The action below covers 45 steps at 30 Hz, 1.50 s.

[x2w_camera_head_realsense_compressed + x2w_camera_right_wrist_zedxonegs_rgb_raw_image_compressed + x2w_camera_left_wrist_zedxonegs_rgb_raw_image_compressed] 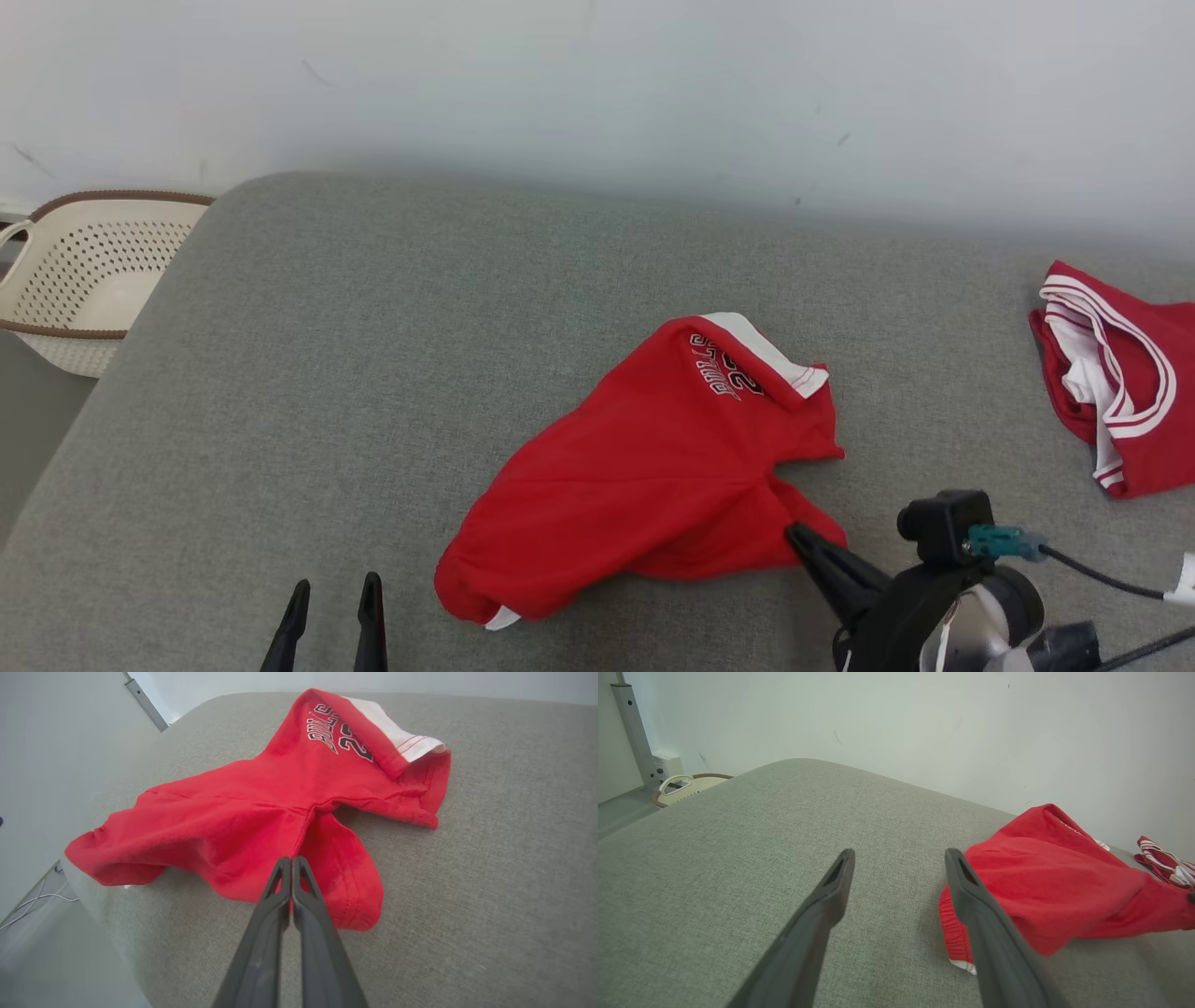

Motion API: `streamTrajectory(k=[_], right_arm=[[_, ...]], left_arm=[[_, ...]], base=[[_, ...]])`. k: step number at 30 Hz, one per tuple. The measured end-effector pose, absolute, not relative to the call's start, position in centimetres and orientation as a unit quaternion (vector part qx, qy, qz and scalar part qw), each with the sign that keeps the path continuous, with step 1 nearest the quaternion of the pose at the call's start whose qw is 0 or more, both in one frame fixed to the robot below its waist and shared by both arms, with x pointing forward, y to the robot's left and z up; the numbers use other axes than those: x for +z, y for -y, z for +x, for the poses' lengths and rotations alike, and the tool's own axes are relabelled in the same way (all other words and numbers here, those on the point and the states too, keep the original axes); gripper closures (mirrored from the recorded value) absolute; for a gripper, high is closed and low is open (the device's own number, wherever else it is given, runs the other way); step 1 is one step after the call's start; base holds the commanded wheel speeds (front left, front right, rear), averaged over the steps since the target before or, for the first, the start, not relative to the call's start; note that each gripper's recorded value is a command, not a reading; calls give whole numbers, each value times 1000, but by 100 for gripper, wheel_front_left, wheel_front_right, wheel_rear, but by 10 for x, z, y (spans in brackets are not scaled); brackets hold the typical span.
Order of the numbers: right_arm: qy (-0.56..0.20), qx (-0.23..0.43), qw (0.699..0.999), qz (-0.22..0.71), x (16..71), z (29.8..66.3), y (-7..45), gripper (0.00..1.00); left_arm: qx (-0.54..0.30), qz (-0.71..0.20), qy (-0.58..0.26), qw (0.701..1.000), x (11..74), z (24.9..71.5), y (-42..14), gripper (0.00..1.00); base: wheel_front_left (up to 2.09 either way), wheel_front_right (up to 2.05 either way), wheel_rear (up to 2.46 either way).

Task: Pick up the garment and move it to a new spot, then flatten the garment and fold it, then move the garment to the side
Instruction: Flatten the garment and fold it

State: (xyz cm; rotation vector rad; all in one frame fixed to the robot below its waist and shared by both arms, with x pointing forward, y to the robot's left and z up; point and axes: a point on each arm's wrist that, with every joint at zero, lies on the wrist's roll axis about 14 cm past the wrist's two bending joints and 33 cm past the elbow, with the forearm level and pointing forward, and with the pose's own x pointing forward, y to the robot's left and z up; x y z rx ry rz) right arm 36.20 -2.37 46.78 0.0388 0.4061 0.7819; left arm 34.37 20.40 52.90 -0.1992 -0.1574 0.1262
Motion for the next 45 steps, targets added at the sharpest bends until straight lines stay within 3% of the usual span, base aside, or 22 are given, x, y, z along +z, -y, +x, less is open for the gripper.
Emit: streamTrajectory(k=[1,2,3,14,38,39,40,41,45], right_arm=[[-203,377,903,31,466,356,23,62],[-206,375,903,39,464,352,22,62],[-207,369,905,38,463,350,24,0],[-125,312,940,67,503,372,48,0],[-240,342,905,83,431,389,3,0],[-244,346,902,84,429,387,0,24],[-245,350,900,86,428,386,-3,87],[-239,355,900,86,431,386,-7,100],[-196,369,904,94,451,393,-17,100]], left_arm=[[64,-99,78,990,529,344,-204,0],[64,-100,76,990,527,345,-204,0],[64,-101,73,990,526,346,-203,0],[56,-100,69,991,523,355,-201,0],[82,-93,68,990,522,347,-218,0],[83,-93,68,990,522,347,-219,0],[85,-93,68,990,522,346,-219,0],[85,-92,68,990,522,345,-220,0],[87,-93,71,989,524,344,-221,0]], base=[[0,0,0],[0,0,0],[0,0,0],[0,0,0],[0,0,0],[0,0,0],[0,0,0],[0,0,0],[0,0,0]])
